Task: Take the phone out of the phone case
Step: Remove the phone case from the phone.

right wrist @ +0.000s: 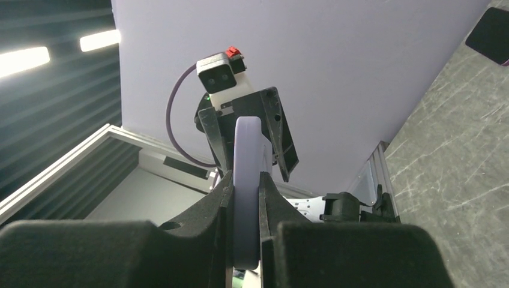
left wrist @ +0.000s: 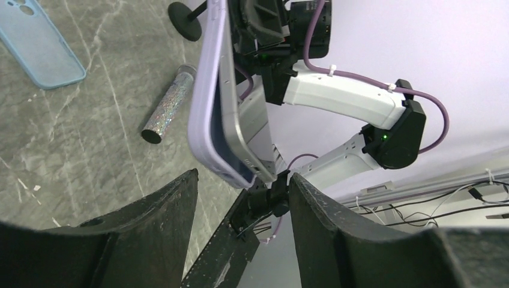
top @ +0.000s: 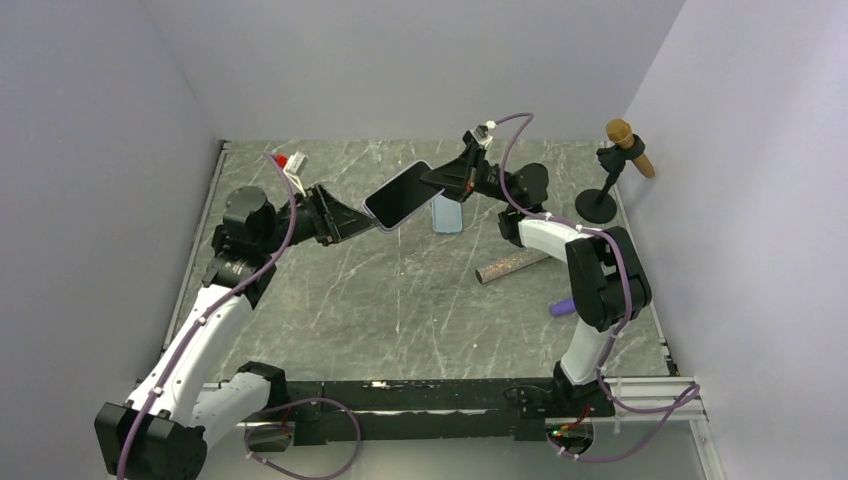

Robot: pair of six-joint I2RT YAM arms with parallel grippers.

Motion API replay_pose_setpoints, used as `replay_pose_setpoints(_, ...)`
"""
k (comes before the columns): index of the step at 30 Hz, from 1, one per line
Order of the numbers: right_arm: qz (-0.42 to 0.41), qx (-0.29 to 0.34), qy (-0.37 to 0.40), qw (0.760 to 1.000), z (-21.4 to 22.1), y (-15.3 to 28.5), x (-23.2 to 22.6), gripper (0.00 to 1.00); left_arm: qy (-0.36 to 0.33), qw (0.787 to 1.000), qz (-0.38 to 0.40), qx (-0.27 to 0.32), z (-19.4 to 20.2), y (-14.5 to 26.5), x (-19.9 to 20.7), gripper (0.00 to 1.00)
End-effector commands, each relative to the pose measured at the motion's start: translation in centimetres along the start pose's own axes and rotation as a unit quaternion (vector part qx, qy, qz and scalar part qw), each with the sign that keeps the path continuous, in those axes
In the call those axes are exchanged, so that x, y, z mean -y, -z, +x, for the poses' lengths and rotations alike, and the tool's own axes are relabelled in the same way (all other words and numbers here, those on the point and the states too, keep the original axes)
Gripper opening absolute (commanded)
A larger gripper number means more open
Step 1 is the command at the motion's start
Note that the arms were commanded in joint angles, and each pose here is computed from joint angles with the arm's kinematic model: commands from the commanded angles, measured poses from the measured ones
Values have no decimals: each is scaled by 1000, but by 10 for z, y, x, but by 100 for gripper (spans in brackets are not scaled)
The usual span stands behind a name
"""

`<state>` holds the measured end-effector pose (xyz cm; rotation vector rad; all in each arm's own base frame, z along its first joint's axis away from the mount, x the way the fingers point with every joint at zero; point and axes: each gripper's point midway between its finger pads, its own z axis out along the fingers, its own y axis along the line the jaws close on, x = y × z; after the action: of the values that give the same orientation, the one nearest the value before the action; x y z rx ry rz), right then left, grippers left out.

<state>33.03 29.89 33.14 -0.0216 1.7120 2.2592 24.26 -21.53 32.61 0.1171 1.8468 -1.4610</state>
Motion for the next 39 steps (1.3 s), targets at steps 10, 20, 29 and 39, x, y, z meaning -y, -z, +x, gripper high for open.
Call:
replay_pose_setpoints(10,-25,5,63,998,3,-2,-32,0,-93,994,2,50,-32,21,48,67)
replay_pose_setpoints(20,-30,5,65,997,5,-2,-37,0,-62,997,9,36,-27,8,32,65)
replay_pose_setpoints(29,-32,3,67,997,5,-3,-38,0,-37,999,28,24,-26,-2,28,66)
replay_pose_setpoints(39,-30,-5,76,997,6,-5,-39,0,11,999,52,12,-23,-13,22,65)
